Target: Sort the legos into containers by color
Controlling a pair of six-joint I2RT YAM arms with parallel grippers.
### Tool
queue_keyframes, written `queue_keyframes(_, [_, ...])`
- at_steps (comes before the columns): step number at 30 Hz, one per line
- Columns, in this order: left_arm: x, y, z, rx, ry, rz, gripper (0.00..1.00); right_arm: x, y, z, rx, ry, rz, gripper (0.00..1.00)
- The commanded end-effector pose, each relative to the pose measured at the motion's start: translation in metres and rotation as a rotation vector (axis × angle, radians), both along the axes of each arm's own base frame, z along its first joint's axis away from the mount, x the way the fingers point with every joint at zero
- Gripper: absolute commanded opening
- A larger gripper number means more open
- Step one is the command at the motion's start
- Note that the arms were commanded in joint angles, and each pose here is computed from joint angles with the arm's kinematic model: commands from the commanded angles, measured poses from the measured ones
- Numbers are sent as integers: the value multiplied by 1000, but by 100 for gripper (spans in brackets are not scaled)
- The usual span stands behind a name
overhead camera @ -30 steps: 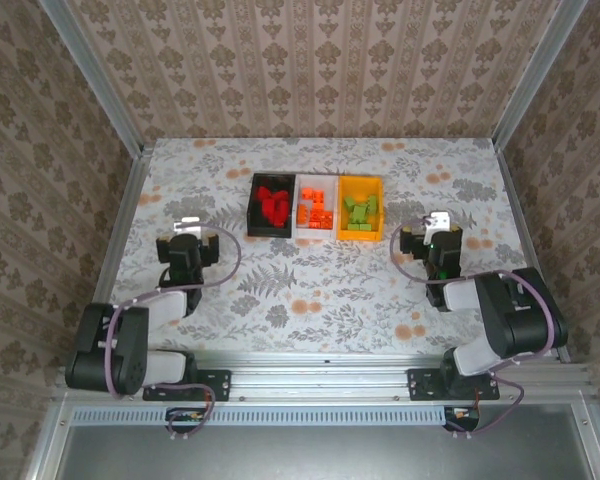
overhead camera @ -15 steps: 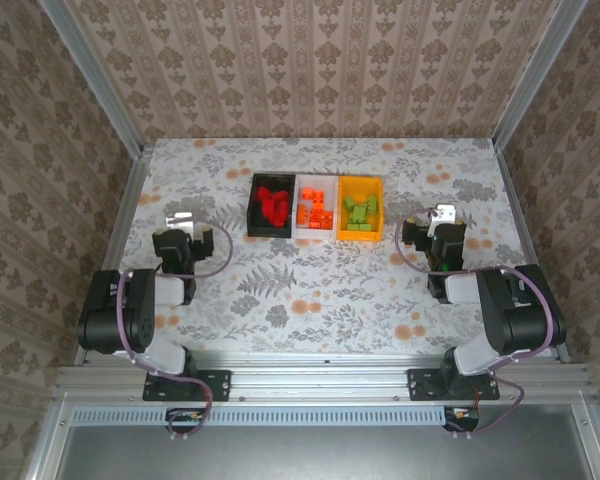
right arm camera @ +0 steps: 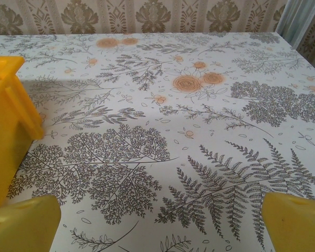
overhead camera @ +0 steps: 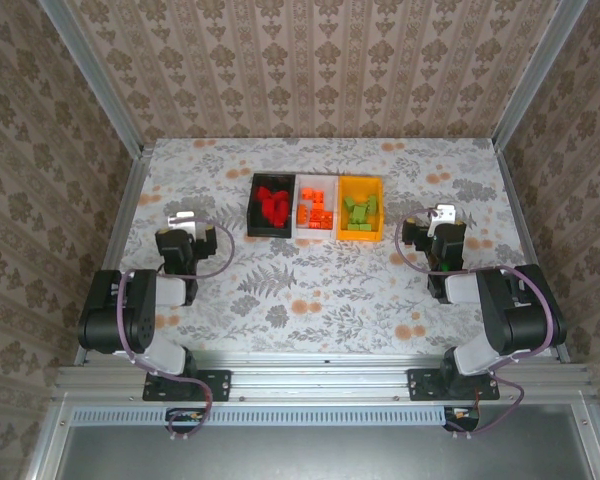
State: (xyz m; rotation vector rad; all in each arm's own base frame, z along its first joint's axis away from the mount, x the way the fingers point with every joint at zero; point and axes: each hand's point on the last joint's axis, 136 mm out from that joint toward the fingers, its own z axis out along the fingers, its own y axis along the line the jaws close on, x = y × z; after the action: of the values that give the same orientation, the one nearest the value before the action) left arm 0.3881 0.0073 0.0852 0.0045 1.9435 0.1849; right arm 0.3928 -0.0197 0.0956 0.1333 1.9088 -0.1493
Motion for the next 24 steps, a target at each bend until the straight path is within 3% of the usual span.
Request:
queue_keyframes(1, [8, 2, 11, 2, -29, 3, 100, 4, 4, 4, 14, -13, 10, 100])
queue_keyframes(24, [9, 3, 11, -10, -23, -7, 100, 3, 8, 5, -6, -20, 16, 100])
